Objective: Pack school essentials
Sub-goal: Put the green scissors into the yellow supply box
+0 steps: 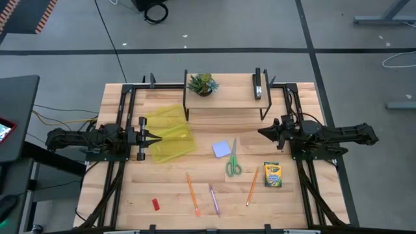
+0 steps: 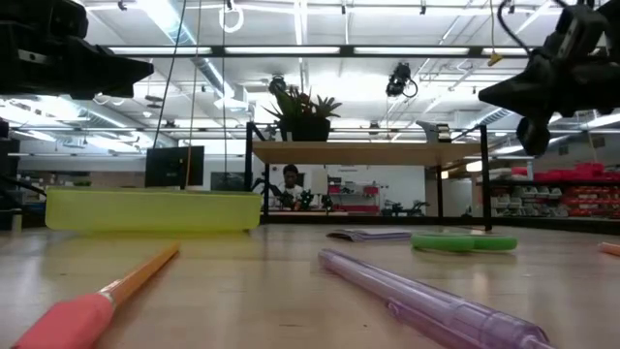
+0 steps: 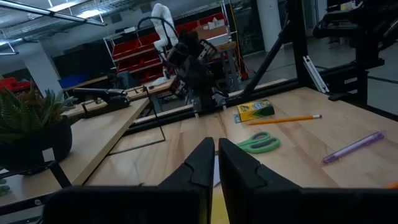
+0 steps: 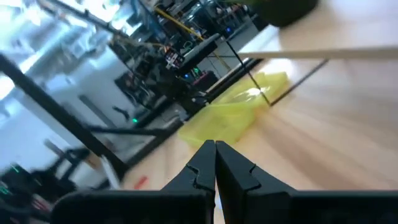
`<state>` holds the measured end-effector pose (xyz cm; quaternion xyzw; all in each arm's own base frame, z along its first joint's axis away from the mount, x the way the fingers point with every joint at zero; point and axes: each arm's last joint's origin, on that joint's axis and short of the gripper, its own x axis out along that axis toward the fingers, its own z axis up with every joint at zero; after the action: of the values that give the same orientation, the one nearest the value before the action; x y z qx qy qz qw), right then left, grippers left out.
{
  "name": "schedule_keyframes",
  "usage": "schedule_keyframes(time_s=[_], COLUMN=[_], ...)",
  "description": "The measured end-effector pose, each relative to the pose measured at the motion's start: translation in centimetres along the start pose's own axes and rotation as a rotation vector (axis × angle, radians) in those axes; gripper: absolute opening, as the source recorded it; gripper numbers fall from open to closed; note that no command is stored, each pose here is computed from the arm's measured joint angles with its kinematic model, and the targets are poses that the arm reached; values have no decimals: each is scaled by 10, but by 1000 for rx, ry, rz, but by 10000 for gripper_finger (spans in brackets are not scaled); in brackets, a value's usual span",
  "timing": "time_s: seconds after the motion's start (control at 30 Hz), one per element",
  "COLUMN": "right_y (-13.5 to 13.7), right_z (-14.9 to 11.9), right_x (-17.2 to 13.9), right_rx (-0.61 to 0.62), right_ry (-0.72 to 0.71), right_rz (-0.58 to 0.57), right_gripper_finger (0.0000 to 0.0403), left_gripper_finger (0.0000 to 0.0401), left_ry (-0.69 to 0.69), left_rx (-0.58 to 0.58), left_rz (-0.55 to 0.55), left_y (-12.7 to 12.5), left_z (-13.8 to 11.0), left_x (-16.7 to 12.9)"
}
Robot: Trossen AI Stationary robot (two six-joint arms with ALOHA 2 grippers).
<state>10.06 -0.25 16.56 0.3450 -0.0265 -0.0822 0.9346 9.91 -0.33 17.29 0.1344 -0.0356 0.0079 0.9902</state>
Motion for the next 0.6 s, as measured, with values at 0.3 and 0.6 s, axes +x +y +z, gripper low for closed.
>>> schedule_keyframes(time_s=[0.3,0.6], right_y=[0,0], right_z=[0,-1], right_x=[0,1], right_rx=[338,522], right_ry=[-3,10], right_rz=[2,-9], right_gripper_finger=[15,15], left_gripper_finger=[32,29], left_ry=[0,7], left_rx=[69,115], left_rz=[1,20], left_y=[0,1], left_z=[0,0], left_x=[0,0])
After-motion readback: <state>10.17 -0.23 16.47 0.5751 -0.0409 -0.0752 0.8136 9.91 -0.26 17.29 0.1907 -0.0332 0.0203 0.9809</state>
